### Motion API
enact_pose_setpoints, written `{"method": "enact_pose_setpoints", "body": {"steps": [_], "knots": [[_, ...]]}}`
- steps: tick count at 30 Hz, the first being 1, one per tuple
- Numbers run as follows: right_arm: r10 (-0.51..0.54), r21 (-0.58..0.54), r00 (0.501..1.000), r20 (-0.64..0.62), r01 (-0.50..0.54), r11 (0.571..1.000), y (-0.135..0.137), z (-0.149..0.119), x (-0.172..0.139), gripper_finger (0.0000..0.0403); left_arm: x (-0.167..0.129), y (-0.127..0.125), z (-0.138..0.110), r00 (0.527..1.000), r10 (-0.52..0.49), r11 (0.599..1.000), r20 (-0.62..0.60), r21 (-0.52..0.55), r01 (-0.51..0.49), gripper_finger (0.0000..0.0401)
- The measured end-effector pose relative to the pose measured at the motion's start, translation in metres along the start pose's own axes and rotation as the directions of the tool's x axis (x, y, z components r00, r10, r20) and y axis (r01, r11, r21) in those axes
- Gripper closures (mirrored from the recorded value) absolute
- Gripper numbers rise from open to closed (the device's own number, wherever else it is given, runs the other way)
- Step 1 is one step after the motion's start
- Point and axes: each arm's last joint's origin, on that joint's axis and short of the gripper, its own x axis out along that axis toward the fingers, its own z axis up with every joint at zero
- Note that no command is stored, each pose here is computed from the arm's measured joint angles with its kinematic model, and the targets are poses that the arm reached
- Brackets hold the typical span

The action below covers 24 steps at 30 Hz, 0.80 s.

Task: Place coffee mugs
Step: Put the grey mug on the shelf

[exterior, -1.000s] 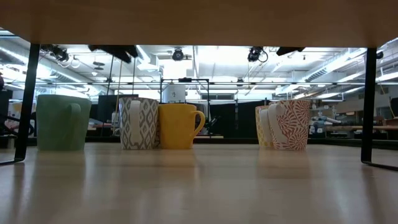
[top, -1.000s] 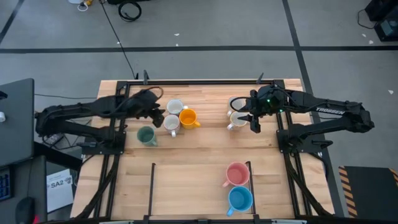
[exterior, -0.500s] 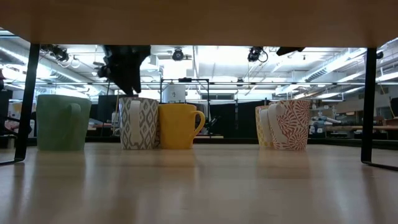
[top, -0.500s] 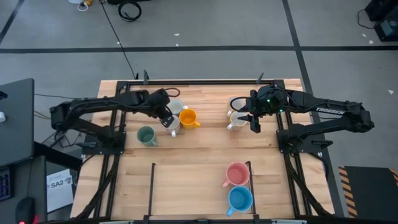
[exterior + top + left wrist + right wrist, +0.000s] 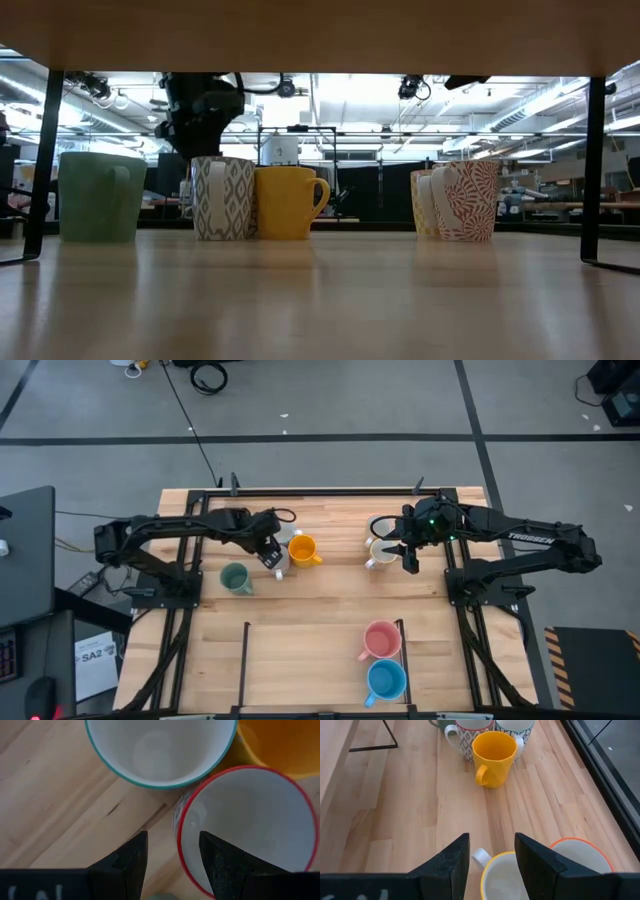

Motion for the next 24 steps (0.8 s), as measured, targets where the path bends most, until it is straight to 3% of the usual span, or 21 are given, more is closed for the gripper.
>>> {"method": "enact_pose_setpoints", "body": {"steps": [7, 24], "knots": [[0.000, 0.000, 1.000, 0.000, 0.000, 1.000, 0.0000, 0.0000, 0.0000, 0.0241, 0.0038, -0.0006, 0.0003, 1.000, 0.006, 1.000, -0.011, 0.001, -0.006, 0.0233], [0.000, 0.000, 1.000, 0.000, 0.000, 1.000, 0.0000, 0.0001, -0.0001, 0.0241, 0.0033, 0.0001, -0.0012, 1.000, 0.009, 1.000, -0.026, 0.003, -0.009, 0.0367]]}}
